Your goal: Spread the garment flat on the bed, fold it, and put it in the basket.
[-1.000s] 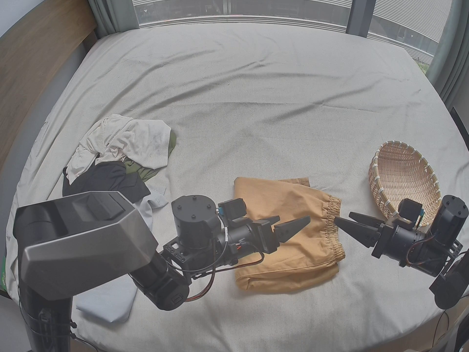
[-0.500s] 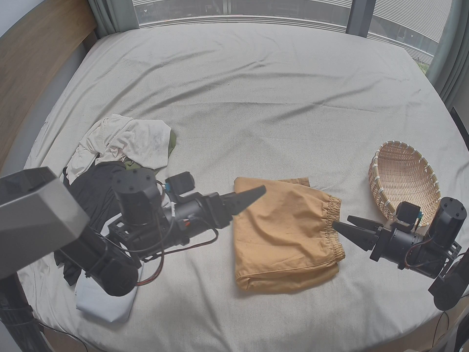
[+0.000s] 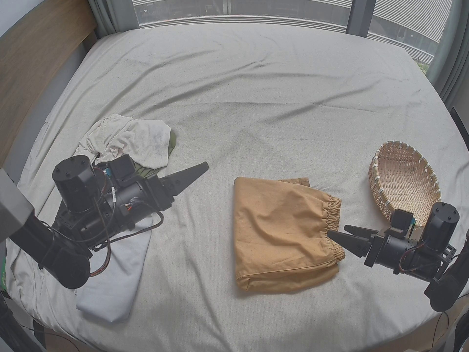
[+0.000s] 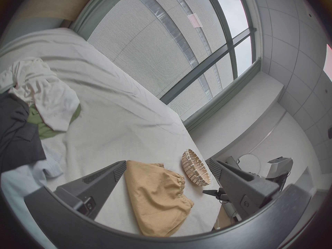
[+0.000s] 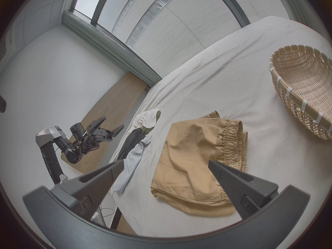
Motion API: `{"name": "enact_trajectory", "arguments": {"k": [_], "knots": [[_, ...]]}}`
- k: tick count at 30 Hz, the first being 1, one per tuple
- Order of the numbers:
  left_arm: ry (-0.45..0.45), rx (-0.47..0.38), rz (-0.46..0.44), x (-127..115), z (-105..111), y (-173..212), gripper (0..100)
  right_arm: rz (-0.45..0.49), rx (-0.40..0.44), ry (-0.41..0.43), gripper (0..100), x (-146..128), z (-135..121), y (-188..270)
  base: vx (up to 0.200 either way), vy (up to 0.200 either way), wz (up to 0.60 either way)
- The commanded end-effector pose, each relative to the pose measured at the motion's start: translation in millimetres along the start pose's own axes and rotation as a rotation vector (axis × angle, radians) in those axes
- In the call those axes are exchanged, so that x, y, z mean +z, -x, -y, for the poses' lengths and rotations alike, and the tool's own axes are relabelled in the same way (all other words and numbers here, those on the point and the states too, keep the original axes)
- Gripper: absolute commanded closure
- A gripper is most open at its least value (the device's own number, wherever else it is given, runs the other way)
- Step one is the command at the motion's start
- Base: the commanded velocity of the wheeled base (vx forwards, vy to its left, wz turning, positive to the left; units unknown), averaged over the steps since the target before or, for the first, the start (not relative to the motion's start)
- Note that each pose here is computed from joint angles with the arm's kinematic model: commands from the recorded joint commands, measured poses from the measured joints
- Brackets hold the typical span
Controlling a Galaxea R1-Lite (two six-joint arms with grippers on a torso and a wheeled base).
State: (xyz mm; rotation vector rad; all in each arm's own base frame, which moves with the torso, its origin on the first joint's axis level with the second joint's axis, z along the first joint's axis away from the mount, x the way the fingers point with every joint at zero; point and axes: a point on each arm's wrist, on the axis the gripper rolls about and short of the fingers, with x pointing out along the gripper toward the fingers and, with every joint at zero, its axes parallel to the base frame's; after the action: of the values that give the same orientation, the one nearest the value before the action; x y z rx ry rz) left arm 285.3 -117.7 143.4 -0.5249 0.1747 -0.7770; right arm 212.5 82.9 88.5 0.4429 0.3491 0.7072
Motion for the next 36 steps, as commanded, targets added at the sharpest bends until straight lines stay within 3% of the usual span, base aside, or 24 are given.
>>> {"name": "enact_trajectory", "arguments": {"k": [1,6,15,24,36], "knots": [[-0.019,0.022,-0.012,-3,-5,7,0,-0.033,-0.043,-0.022,0,-8,9,-4,0.000,0.000,0.00],[-0.013,0.041,-0.041,-19,-16,10,0,-0.051,-0.128,-0.051,0,-14,27,-3,0.000,0.000,0.00],[-0.026,0.025,-0.015,-30,-31,7,0,-0.120,-0.190,-0.065,0,-29,41,-2,0.000,0.000,0.00],[-0.018,0.040,-0.031,-34,-33,11,0,-0.229,-0.232,-0.087,0,-54,53,-7,0.000,0.000,0.00],[-0.021,0.037,-0.021,-31,-33,10,0,-0.244,-0.257,-0.102,0,-61,62,-18,0.000,0.000,0.00]]}}
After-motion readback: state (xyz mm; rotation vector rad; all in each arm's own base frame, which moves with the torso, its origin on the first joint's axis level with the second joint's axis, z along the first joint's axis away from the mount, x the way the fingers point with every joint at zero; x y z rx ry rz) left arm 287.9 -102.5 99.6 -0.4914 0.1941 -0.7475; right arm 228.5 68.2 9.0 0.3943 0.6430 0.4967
